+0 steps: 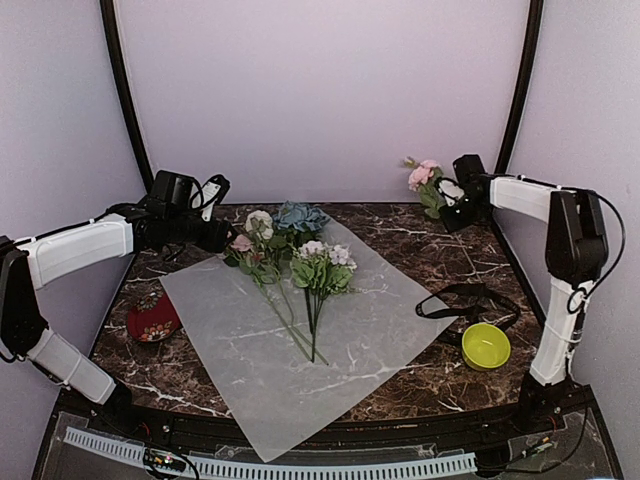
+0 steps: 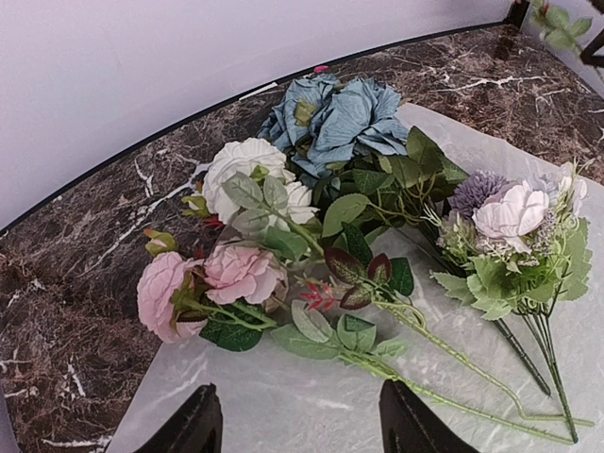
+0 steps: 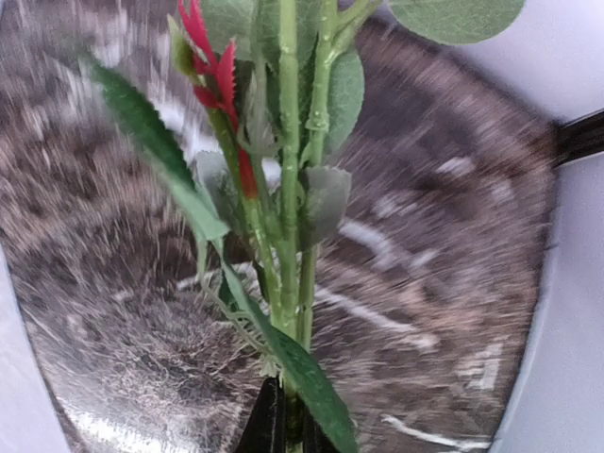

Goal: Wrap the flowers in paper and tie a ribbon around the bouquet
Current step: Pick up the fake flower from the center of the board.

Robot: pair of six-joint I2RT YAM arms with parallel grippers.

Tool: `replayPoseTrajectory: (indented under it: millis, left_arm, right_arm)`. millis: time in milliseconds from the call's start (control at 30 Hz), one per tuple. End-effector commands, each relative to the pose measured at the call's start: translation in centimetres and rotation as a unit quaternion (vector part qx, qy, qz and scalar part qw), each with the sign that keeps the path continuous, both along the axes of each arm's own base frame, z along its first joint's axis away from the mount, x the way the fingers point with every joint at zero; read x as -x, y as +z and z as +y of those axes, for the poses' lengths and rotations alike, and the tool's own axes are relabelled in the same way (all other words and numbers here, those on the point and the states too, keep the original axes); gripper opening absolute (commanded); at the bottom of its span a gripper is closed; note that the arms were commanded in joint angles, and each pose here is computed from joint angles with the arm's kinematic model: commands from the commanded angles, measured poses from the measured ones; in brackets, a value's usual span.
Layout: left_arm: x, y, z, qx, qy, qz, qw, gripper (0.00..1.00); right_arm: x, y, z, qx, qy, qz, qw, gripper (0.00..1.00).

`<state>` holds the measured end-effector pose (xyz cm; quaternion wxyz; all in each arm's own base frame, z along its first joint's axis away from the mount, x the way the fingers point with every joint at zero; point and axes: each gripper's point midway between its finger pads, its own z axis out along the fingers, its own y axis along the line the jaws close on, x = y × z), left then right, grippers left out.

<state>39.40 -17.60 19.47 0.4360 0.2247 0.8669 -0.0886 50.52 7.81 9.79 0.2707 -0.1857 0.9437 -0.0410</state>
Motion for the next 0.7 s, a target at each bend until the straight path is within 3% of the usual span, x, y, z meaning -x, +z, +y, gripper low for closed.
replayPoseTrajectory:
  millis: [0, 167, 400, 433, 500, 567, 667]
  left_arm:
    - [0.3, 0.0, 0.1, -0.004, -0.005, 0.002, 1.0, 0.59]
    - [0.3, 0.0, 0.0, -0.003, -0.005, 0.003, 1.0, 0.59]
    - [0.4, 0.2, 0.0, -0.004, -0.006, 0.001, 1.0, 0.59]
    - [0.4, 0.2, 0.0, -0.003, -0.007, 0.001, 1.0, 0.59]
    - [0.4, 0.3, -0.1, -0.001, -0.008, 0.001, 1.0, 0.6]
    - [0.4, 0.4, -0.1, 0.0, -0.008, 0.0, 1.0, 0.61]
    - [0.4, 0.4, -0.1, 0.001, -0.008, -0.001, 1.0, 0.61]
  right_arm:
    - [-2.4, 13.3, -0.3, -0.014, -0.026, -0.235, 0.972, 0.0]
    - [1.0, 23.2, -2.1, -0.052, -0.076, -0.416, 0.905, 0.0]
    - [9.6, 34.5, -2.5, -0.168, -0.069, -0.607, 0.774, 0.0]
    - [10.6, 35.8, -1.9, -0.198, -0.053, -0.615, 0.761, 0.0]
    - [11.4, 37.6, 0.4, -0.271, -0.014, -0.59, 0.76, 0.0]
    - [11.5, 37.6, 3.7, -0.348, 0.017, -0.528, 0.774, 0.0]
    - [13.0, 37.1, 11.4, -0.475, 0.071, -0.43, 0.765, 0.0]
